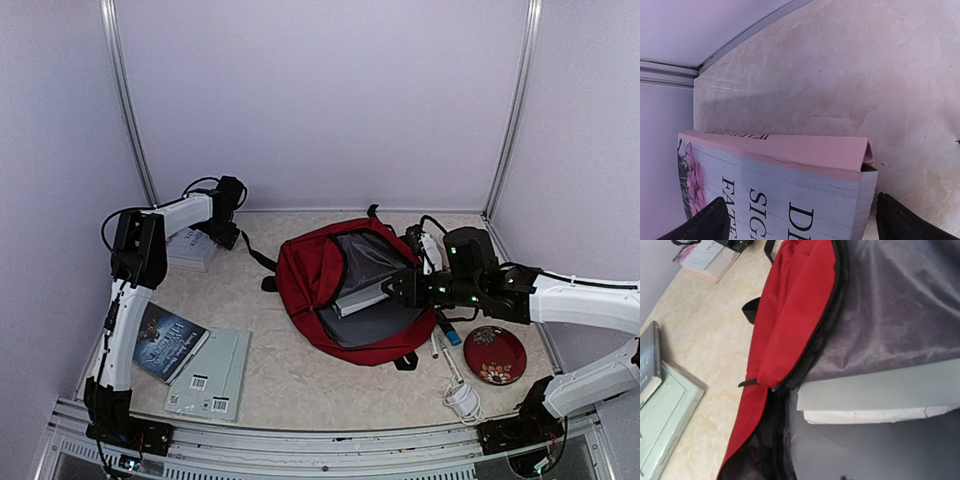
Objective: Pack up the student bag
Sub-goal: Pick up the book at the corner of the board, then pass from the left arm to the right, then pick up the largest pocket of the bag from the student bag, then place the book in the largest pocket of the bag.
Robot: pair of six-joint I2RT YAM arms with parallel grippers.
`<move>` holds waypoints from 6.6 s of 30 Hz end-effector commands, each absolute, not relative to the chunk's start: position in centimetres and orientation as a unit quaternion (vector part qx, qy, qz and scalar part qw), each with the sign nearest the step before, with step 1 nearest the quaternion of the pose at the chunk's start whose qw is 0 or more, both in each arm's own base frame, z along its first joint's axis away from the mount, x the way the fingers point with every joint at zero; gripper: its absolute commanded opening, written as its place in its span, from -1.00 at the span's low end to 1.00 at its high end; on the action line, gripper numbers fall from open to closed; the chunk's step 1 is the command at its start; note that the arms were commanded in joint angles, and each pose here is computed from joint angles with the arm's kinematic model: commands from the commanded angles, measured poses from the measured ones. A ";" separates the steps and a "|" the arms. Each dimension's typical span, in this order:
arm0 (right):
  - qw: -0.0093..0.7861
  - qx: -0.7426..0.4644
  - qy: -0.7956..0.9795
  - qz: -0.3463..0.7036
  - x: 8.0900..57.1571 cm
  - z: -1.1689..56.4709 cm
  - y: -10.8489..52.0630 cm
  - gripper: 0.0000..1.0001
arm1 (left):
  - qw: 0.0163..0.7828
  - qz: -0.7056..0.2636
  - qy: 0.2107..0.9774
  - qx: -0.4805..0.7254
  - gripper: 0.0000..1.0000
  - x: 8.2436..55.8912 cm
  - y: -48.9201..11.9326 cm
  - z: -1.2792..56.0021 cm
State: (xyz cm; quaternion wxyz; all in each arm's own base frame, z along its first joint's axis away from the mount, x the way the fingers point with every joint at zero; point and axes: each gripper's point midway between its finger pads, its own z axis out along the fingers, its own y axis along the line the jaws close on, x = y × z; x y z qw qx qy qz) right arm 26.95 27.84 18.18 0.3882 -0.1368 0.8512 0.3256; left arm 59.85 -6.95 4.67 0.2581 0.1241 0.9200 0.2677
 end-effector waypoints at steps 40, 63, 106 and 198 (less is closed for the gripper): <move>0.393 -0.134 0.810 0.413 28.2 23.7 36.4 -0.28 | 0.470 -0.136 0.862 0.131 -1.00 43.7 -22.5 24.8; 0.403 -0.126 0.820 0.387 29.2 20.1 50.7 0.63 | 0.521 -0.380 0.762 0.059 -1.00 32.4 -29.6 27.4; 0.497 -0.048 0.783 0.371 26.9 34.5 24.5 -0.52 | 0.513 -0.323 0.768 0.205 0.97 34.9 -31.8 28.4; 0.455 0.249 0.682 0.515 27.9 24.2 20.3 -0.62 | 0.496 -0.355 0.642 0.464 -1.00 29.8 -50.6 32.7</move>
